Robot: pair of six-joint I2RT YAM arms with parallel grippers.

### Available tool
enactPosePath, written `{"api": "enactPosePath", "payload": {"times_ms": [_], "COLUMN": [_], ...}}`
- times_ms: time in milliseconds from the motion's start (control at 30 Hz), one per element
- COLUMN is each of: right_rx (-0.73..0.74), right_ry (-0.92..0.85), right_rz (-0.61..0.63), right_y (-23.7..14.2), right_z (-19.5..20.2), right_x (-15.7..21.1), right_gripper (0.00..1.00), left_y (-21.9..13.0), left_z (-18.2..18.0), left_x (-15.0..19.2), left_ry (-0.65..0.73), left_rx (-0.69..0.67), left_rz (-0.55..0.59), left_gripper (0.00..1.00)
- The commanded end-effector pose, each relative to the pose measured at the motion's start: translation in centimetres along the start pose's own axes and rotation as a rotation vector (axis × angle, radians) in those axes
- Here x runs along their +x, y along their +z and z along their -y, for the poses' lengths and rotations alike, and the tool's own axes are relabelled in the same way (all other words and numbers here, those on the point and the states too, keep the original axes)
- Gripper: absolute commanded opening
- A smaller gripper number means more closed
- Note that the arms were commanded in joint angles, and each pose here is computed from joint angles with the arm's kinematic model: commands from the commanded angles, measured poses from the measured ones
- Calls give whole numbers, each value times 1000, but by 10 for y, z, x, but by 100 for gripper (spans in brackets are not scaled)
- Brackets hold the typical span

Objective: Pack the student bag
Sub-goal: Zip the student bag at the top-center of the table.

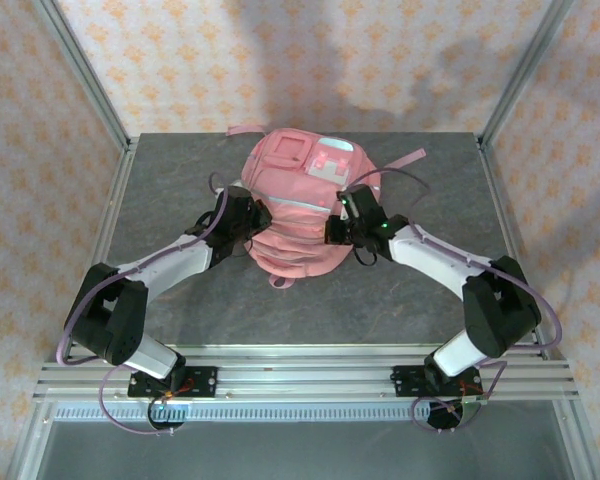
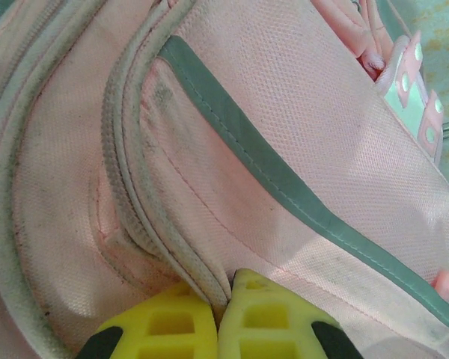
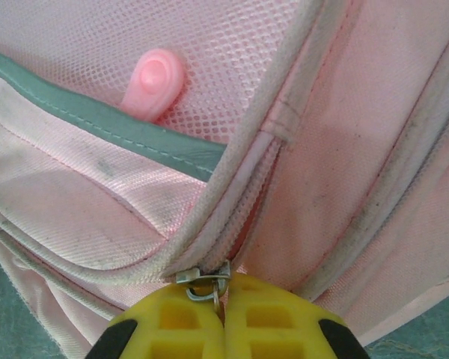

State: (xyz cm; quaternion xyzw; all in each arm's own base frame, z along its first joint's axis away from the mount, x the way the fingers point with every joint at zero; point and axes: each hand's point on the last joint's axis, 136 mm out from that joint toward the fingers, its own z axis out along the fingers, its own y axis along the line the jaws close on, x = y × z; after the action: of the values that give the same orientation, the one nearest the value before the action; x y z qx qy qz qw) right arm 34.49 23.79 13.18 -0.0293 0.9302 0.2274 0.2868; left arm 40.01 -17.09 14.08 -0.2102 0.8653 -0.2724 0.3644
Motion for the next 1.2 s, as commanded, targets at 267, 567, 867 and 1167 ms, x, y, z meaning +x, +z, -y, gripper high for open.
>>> {"api": "enactPosePath", "payload": {"times_ms": [267,567,867,1167], "right_rx": [42,130,301,374], "right_ry": [-132,-132,31,66], "right_rz": [8,16,105,205], "right_y": [12,9,-15,-10], "right_z": [-49,-35,55,58], "right_x": [7,5,-25,-62], "right_gripper": [0,1,9,13], "left_y": [-2,-10,-16,-14], "left_z": [4,-5,-36,-35], "left_x": [-5,-18,-35,-32], "left_ry": [26,29,75,84], "left_rx": [-49,-82,-187,-193], "left_rz": [31,66,95,92], "left_gripper": [0,0,0,0]}}
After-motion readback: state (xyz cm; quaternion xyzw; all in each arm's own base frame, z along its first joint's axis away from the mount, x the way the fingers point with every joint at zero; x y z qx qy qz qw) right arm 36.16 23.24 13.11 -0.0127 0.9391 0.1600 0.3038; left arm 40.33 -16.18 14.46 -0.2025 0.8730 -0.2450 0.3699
